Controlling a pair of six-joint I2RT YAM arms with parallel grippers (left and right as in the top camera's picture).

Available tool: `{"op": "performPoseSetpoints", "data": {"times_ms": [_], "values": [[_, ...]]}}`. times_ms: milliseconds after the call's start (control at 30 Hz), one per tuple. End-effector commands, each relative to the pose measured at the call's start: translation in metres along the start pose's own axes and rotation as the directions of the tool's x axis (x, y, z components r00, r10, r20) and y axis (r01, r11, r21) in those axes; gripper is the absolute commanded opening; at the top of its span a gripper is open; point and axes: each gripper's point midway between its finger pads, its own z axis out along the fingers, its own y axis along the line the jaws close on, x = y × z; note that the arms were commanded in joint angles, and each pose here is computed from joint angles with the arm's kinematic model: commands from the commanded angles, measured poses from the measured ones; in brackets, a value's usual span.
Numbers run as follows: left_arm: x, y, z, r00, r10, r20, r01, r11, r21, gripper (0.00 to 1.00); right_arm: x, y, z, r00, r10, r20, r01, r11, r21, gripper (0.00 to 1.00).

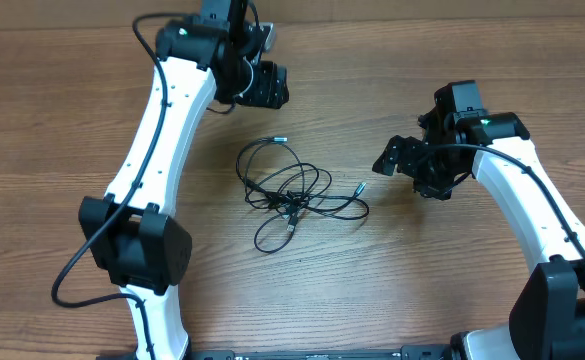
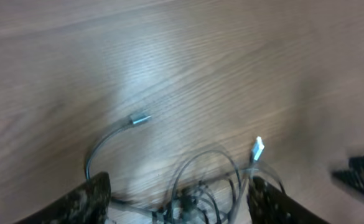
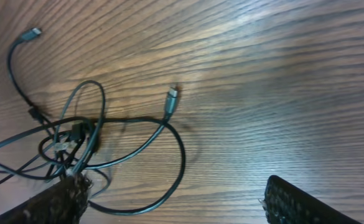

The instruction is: Untangle cables

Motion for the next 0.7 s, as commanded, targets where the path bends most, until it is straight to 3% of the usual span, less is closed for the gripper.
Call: {"op": "performPoseSetpoints", "data": {"times_ms": [0,133,167,333,533,667], "values": [[0.033,-0.050,-0.020,0.981,0.169,-0.091,-0.154,0.977,0.151,0.68,-0.009,-0.003,-0.007,0.999,0.006,0.048,-0.007,0.999,0.031,0.89],[0.087,-0.072,-0.008,0.920,0.284,-0.270,-0.229,0.949,0.218,0.63,-0.010,-0.007,-0.008,0.998,0.004,0.056,-0.007,0.998,0.056,0.89],[0.107,-0.076,0.003,0.881,0.338,-0.331,-0.275,0.935,0.222,0.63,-0.011,-0.008,-0.008,0.998,0.002,0.061,-0.006,0.998,0.063,0.89],[0.144,-0.078,0.034,0.814,0.399,-0.422,-0.313,0.913,0.260,0.56,-0.013,-0.010,-0.008,0.997,0.000,0.071,-0.005,0.997,0.074,0.90],[0.171,-0.058,0.067,0.793,0.379,-0.477,-0.289,0.923,0.253,0.56,-0.013,-0.014,-0.008,0.997,0.002,0.072,-0.008,0.996,0.093,0.91],[0.171,-0.041,0.092,0.817,0.349,-0.459,-0.296,0.937,0.185,0.57,-0.015,-0.013,-0.008,0.997,-0.001,0.080,-0.006,0.996,0.089,0.93]]}}
